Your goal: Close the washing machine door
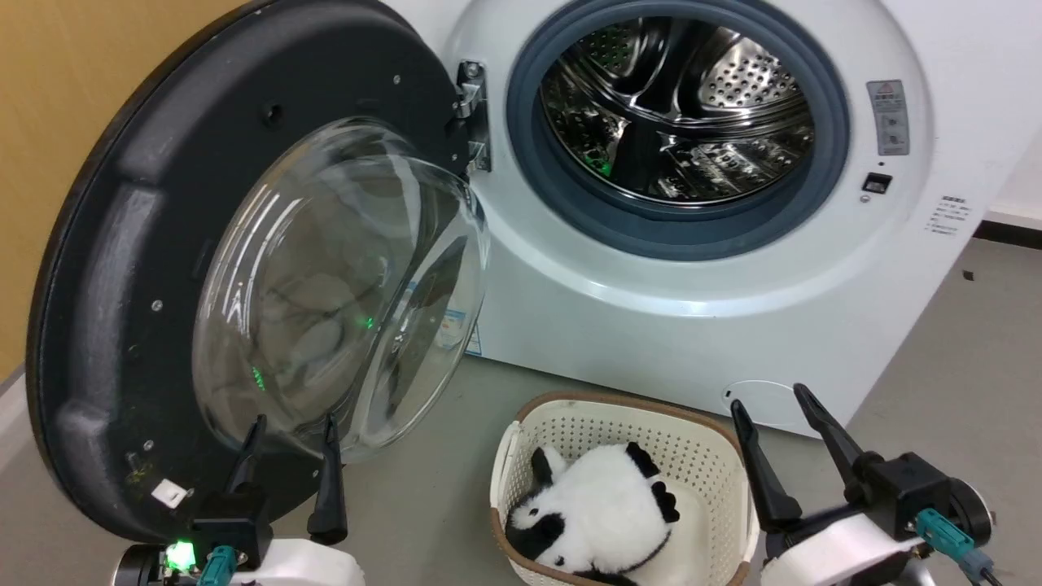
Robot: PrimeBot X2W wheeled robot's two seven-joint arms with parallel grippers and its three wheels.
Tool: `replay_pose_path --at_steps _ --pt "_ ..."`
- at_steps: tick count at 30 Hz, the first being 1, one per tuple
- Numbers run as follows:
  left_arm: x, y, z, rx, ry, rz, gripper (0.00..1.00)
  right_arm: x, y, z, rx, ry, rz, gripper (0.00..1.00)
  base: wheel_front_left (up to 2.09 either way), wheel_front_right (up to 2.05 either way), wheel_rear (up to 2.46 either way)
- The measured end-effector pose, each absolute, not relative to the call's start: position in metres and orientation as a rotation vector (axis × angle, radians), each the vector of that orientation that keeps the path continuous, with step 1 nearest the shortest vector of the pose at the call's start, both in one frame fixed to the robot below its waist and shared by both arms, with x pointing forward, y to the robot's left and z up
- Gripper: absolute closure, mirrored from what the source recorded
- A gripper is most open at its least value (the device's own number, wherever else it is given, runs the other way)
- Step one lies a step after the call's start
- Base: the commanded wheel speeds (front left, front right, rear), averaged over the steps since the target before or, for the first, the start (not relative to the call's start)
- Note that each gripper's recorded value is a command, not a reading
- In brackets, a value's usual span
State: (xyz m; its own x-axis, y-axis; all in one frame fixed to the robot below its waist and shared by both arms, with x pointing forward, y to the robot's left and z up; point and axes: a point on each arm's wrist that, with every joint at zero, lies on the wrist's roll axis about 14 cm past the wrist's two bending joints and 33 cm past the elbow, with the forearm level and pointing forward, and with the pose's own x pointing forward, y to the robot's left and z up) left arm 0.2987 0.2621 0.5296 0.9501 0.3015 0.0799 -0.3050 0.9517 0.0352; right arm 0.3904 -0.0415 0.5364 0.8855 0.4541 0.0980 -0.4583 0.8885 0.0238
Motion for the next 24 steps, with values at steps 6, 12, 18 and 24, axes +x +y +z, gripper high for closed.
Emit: replay_pose_path --at_steps 6,12,18,24 --pt "0.289 0.273 0.532 0.047 -0.089 0.356 0.0 0.389 -0.018 0.537 0.061 -0.095 0.543 0.0 0.0 0.0 0.0" --pt "0.277 0.283 0.533 0.054 -0.096 0.404 0.0 0.388 0.002 0.539 0.076 -0.107 0.6 0.0 0.0 0.0 0.0" --pt "0.267 0.292 0.535 0.053 -0.108 0.449 0.0 0.388 0.019 0.541 0.089 -0.116 0.651 0.0 0.0 0.0 0.0" --pt "0.255 0.301 0.535 0.054 -0.114 0.497 0.0 0.386 0.037 0.542 0.098 -0.122 0.702 0.0 0.0 0.0 0.0"
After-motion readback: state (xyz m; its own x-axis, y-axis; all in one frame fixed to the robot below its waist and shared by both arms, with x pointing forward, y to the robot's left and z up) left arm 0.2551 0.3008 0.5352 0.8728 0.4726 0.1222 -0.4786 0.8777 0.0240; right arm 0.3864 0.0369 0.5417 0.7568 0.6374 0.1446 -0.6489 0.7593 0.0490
